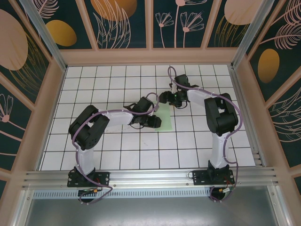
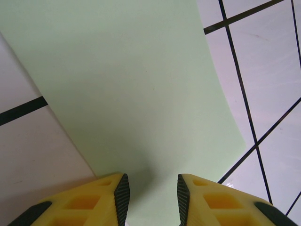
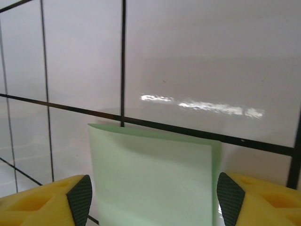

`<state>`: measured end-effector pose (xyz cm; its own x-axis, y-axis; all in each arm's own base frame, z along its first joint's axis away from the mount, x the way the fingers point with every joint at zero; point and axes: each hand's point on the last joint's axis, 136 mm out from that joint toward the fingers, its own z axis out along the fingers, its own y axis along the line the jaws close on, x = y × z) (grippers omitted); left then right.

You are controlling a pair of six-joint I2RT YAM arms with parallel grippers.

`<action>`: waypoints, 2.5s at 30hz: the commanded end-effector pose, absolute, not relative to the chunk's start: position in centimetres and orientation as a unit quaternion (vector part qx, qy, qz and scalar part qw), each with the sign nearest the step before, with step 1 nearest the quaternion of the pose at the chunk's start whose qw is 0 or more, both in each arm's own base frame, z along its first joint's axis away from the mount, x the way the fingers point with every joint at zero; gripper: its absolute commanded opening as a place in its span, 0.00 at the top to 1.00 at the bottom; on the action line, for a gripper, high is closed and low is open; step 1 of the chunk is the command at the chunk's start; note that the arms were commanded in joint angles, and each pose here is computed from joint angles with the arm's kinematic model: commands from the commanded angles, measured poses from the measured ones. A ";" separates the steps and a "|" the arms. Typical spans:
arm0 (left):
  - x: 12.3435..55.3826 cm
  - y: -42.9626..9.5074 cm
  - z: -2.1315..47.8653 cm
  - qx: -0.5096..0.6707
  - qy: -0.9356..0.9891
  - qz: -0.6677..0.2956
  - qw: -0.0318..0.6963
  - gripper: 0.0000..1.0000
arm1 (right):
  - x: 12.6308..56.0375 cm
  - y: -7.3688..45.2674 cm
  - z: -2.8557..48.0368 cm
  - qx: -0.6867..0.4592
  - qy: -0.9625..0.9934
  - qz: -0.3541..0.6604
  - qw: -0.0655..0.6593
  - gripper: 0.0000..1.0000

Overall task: Fold a paper plane with a square sheet of paper (fold left side to right side)
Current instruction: Fold the triangle a second time at the center of the table.

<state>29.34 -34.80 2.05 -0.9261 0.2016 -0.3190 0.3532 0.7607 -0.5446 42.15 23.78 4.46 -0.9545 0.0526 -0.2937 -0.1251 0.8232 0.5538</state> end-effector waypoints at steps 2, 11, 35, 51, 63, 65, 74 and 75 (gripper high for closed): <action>28.1 -33.9 0.3 0.153 0.940 -0.289 0.100 0.63 | 41.9 24.4 4.9 -0.034 0.935 0.320 0.151 0.29; 28.1 -33.9 0.6 0.154 0.939 -0.290 0.103 0.63 | 41.1 23.8 5.8 -0.035 0.934 0.324 0.149 0.33; 28.1 -32.4 9.9 0.214 0.894 -0.303 0.253 0.38 | 39.6 24.4 6.9 -0.025 0.923 0.368 0.110 0.68; 25.8 -36.2 10.1 0.277 0.882 -0.252 0.284 0.30 | 38.8 24.8 8.2 0.010 0.917 0.396 0.052 0.90; 25.3 -39.3 7.7 0.302 0.895 -0.165 0.283 0.20 | 39.0 25.0 8.8 0.007 0.914 0.402 0.053 0.93; 25.4 -39.5 7.2 0.304 0.898 -0.143 0.285 0.19 | 39.0 25.0 8.8 0.007 0.915 0.401 0.053 0.93; 26.6 -39.0 5.3 0.295 0.906 -0.044 0.300 0.19 | 39.0 24.9 8.5 0.009 0.915 0.400 0.050 0.93; 26.7 -38.9 5.1 0.294 0.906 -0.038 0.302 0.20 | 39.0 25.0 8.6 0.009 0.915 0.400 0.051 0.93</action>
<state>25.97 -40.13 5.57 -0.6443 0.4922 -0.5853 0.5982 0.8012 0.0153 38.78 24.70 8.22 -0.9929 0.0543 -0.1062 -0.0395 0.6903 0.7224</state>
